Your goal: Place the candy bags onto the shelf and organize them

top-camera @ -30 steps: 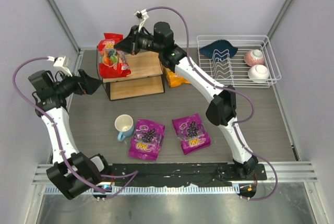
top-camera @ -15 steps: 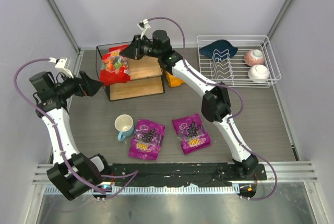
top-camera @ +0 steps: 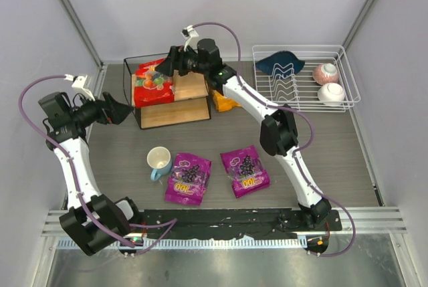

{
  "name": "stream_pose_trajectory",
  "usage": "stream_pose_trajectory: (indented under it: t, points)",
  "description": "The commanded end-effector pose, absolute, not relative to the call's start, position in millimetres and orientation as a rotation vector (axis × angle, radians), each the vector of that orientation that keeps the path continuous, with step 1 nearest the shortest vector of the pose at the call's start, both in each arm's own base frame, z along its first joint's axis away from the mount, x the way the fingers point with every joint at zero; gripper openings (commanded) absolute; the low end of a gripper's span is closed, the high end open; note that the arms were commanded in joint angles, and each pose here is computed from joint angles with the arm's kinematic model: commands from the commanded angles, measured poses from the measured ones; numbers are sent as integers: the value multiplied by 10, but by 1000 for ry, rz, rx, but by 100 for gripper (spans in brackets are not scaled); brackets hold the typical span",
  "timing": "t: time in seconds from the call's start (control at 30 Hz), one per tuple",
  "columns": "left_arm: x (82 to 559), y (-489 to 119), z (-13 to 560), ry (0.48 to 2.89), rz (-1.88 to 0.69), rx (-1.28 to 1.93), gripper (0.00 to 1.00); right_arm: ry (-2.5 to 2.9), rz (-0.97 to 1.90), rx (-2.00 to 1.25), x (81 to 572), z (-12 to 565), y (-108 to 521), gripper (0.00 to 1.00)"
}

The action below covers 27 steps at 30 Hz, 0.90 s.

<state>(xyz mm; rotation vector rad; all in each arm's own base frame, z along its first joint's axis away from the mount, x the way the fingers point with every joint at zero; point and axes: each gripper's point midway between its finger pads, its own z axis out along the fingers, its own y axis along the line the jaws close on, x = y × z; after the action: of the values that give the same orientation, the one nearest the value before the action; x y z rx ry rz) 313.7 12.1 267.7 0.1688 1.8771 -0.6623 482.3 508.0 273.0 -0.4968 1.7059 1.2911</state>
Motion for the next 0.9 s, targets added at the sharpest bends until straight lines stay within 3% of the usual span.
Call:
stream_pose_trajectory:
  t: [0.0,0.4,0.87]
  points:
    - [3112,85,2703,1860,-696,195,99,1557,1199,-490,4729,3632,4814,82]
    - [3119,70,2694,1860,-723,200,100,1700,919,-482,4556,3550,4750,83]
    - [3106,63,2709,1863,-723,214,100,1890,660,-359,4528,2867,4762,61]
